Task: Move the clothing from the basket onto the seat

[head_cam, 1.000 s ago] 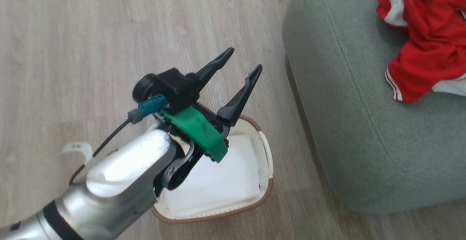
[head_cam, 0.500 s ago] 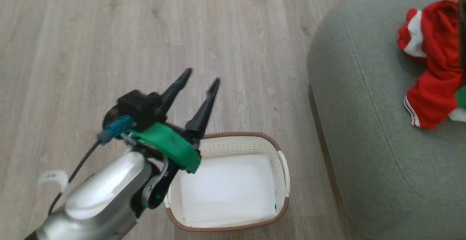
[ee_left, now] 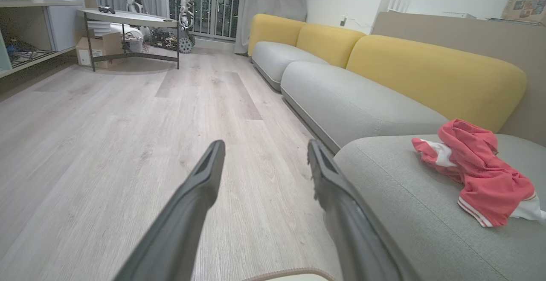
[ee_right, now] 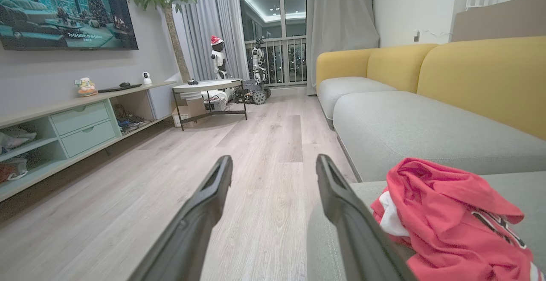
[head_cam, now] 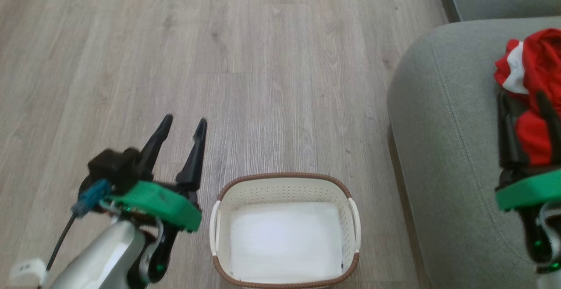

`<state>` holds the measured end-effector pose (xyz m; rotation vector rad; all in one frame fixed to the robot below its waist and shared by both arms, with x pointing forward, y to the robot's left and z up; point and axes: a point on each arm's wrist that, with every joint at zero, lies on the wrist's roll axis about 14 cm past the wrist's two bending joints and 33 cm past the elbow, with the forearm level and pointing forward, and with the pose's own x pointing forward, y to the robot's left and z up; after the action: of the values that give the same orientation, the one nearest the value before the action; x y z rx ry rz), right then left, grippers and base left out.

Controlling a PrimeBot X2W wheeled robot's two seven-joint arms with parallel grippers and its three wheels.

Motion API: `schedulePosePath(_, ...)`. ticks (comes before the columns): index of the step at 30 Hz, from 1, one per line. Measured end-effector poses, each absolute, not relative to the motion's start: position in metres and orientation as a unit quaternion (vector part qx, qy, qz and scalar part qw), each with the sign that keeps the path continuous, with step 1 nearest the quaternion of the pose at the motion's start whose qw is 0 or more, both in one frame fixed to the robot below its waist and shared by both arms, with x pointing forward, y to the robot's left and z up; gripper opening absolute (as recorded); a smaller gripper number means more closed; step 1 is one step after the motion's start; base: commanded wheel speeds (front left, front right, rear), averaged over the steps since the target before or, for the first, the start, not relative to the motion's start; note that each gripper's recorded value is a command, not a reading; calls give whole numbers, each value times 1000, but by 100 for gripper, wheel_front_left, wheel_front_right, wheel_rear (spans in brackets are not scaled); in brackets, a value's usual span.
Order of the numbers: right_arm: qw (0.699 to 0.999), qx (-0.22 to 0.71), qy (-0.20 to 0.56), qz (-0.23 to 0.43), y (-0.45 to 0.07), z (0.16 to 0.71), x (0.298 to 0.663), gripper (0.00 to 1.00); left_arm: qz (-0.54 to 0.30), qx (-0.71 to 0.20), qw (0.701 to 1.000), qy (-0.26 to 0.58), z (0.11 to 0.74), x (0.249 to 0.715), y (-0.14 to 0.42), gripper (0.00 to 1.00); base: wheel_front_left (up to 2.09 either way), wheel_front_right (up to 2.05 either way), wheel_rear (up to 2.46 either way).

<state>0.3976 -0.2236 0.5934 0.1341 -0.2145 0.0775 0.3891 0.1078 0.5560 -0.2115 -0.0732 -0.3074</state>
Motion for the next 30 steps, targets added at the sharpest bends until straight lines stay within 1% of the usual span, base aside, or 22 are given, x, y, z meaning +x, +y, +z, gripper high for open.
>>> schedulePosePath(5,990,85,-99,45,-211,574,389,100,-119,-103,987,-34,545,380,128,100,0,0,0)
schedulePosePath(13,992,86,-76,41,-205,542,378,100,-69,-97,992,-28,528,371,155,100,0,0,0)
schedulePosePath(18,993,90,-67,45,-197,531,376,100,-59,-79,995,-29,522,370,166,100,0,0,0)
schedulePosePath(23,993,95,-58,47,-191,522,374,100,-64,-74,994,-41,526,373,159,100,0,0,0)
schedulePosePath(30,993,96,-54,43,-193,518,373,100,-66,-71,995,-31,516,371,159,100,0,0,0)
